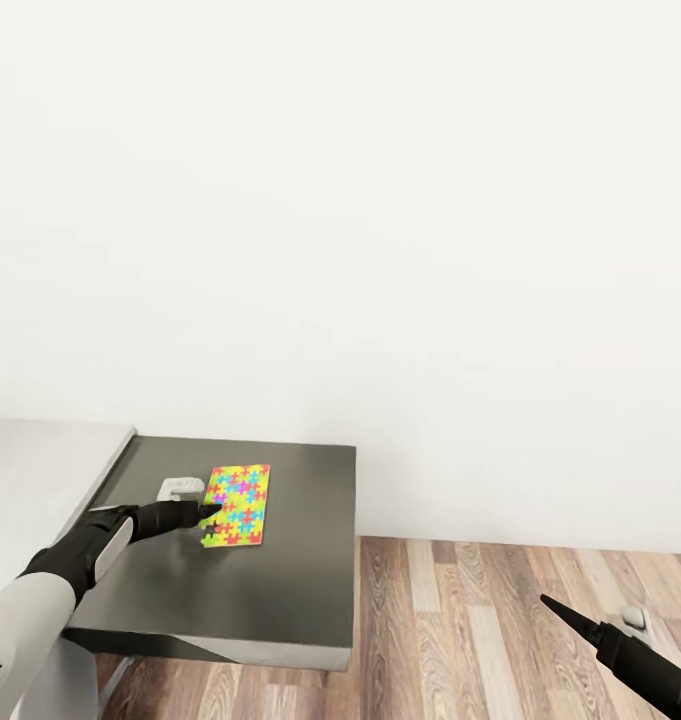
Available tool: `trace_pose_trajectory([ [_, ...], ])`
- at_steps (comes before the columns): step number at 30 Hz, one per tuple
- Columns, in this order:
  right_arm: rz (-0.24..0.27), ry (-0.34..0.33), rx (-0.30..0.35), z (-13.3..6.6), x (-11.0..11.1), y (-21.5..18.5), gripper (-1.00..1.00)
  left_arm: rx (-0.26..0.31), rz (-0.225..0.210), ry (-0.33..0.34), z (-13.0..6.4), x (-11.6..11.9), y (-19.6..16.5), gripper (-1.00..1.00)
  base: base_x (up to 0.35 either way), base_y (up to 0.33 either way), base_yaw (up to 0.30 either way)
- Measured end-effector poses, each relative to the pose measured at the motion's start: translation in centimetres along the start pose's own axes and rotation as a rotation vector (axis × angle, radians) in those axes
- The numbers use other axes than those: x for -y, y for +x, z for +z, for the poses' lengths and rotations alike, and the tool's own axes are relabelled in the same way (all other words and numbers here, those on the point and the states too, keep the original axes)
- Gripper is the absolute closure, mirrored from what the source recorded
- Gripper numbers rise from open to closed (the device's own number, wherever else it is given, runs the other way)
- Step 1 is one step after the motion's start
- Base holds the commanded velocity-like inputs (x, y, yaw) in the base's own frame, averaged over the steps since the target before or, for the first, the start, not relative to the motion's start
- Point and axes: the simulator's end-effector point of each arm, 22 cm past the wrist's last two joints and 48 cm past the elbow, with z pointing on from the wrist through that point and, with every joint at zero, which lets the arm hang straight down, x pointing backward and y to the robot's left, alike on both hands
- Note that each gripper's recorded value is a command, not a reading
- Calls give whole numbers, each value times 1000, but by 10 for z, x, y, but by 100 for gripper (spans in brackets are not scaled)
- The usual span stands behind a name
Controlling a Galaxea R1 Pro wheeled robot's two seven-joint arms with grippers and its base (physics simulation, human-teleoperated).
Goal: Put all the toys in the child's room - the three board games (two on the bed and one on the table), the two jigsaw puzzles on the table, and the tennis ball on the table - inside the toy box on the table in the child's room.
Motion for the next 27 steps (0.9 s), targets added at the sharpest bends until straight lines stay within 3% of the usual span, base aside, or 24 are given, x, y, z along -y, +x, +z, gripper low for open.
trace_pose_trajectory([
  [7,0,-1,1,0,0,0,-100,-1,2,1,0,0,0,-100,116,36,0],
  [27,0,-4,1,0,-1,-1,-100,-6,3,0,1,0,1,-100,8,2,0],
])
